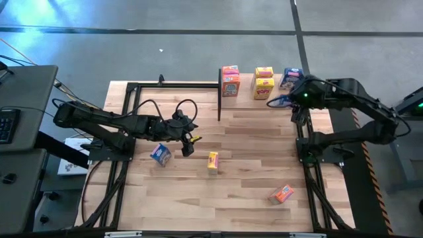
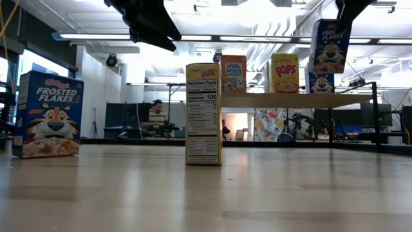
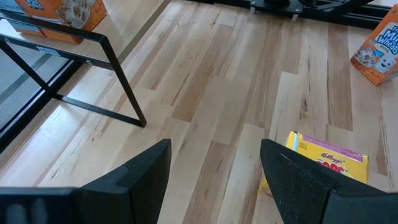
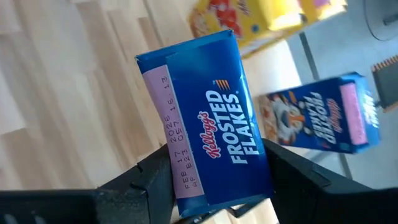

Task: Stack cereal on shelf
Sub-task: Put the bottom blue cereal box on the shelf aligned with the blue cereal box

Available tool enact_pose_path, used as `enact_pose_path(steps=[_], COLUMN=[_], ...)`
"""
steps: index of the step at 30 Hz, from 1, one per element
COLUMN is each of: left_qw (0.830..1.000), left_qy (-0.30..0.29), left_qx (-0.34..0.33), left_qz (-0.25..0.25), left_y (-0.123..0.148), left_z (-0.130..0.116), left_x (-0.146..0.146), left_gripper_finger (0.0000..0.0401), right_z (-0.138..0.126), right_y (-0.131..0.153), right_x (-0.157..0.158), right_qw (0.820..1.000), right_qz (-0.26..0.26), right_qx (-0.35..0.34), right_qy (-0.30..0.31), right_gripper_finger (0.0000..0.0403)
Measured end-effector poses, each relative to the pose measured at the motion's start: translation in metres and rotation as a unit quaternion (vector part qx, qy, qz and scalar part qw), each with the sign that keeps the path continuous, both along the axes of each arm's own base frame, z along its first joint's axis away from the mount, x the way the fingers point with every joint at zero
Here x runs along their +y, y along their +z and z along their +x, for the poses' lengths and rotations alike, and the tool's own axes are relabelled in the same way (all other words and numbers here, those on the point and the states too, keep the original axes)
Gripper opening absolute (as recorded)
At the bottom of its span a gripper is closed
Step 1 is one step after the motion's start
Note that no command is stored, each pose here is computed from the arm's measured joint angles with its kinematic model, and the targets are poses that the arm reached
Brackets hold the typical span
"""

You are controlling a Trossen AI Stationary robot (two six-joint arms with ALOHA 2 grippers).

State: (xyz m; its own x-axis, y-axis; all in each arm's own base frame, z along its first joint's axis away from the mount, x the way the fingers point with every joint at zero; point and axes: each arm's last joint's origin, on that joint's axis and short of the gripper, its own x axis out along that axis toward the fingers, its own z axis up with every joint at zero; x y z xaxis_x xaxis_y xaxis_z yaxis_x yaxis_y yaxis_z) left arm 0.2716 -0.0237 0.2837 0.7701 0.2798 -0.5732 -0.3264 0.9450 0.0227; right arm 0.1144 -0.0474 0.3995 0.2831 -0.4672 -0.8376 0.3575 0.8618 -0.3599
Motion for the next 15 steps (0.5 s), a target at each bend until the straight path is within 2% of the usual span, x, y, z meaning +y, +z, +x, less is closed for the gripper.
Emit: enact_pose_path(steps=[15], left_qw=[1.000], left_qy=[0.000], left_qx=[0.000], left_qz=[0.000], left_y=[0.000], left_z=[0.000], left_x=[0.000], left_gripper_finger=[0.0239], right_z=[-0.011], right_y=[0.000], right_x=[-0.024], right_qw=[0.998], right_qz=[-0.021], right_qx=[0.049], right_qy=[-0.023], right_gripper_finger=[0.0202])
